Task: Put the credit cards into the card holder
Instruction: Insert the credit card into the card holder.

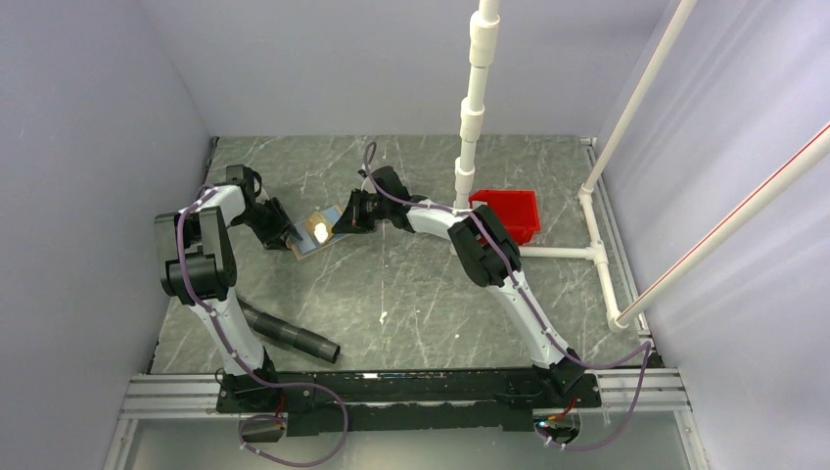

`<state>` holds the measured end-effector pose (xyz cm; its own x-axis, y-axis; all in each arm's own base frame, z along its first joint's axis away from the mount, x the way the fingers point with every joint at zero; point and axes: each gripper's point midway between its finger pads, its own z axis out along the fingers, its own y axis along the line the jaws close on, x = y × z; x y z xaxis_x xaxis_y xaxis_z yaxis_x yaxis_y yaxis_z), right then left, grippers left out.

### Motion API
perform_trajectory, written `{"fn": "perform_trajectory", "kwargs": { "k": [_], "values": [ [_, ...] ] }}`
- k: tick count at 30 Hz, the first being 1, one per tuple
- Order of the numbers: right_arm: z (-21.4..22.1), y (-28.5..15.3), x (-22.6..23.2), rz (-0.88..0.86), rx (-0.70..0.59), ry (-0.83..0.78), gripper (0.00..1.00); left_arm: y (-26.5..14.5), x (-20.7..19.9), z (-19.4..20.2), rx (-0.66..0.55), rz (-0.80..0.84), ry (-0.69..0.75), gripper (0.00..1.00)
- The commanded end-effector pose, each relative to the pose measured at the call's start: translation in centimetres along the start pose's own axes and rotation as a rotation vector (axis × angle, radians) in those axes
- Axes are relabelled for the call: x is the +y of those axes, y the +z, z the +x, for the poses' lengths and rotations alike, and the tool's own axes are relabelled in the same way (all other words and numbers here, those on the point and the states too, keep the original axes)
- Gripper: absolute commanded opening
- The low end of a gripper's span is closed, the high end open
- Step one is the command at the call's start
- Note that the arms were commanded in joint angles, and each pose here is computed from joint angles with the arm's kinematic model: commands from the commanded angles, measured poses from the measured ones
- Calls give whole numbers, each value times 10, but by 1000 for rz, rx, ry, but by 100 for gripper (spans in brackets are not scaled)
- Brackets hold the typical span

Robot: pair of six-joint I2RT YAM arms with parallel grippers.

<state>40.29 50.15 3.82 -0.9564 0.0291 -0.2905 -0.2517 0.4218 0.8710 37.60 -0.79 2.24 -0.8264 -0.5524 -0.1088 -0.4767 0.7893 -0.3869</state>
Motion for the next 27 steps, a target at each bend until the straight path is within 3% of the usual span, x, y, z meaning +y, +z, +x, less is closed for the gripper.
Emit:
{"fn": "perform_trajectory", "kwargs": {
  "k": [1, 13, 22, 27],
  "values": [
    [-14, 5, 0, 5, -51, 5, 0, 9, 19, 14, 35, -71, 6, 50],
    [-4, 22, 13, -16, -43, -33, 0, 13, 17, 14, 46, -58, 3, 41],
    [15, 14, 21, -25, -36, -70, 0, 12, 12, 11, 39, -34, 0, 41],
    [27, 19, 34, -47, -4, -215, 0, 8, 7, 8, 17, -7, 1, 41]
  ]
}}
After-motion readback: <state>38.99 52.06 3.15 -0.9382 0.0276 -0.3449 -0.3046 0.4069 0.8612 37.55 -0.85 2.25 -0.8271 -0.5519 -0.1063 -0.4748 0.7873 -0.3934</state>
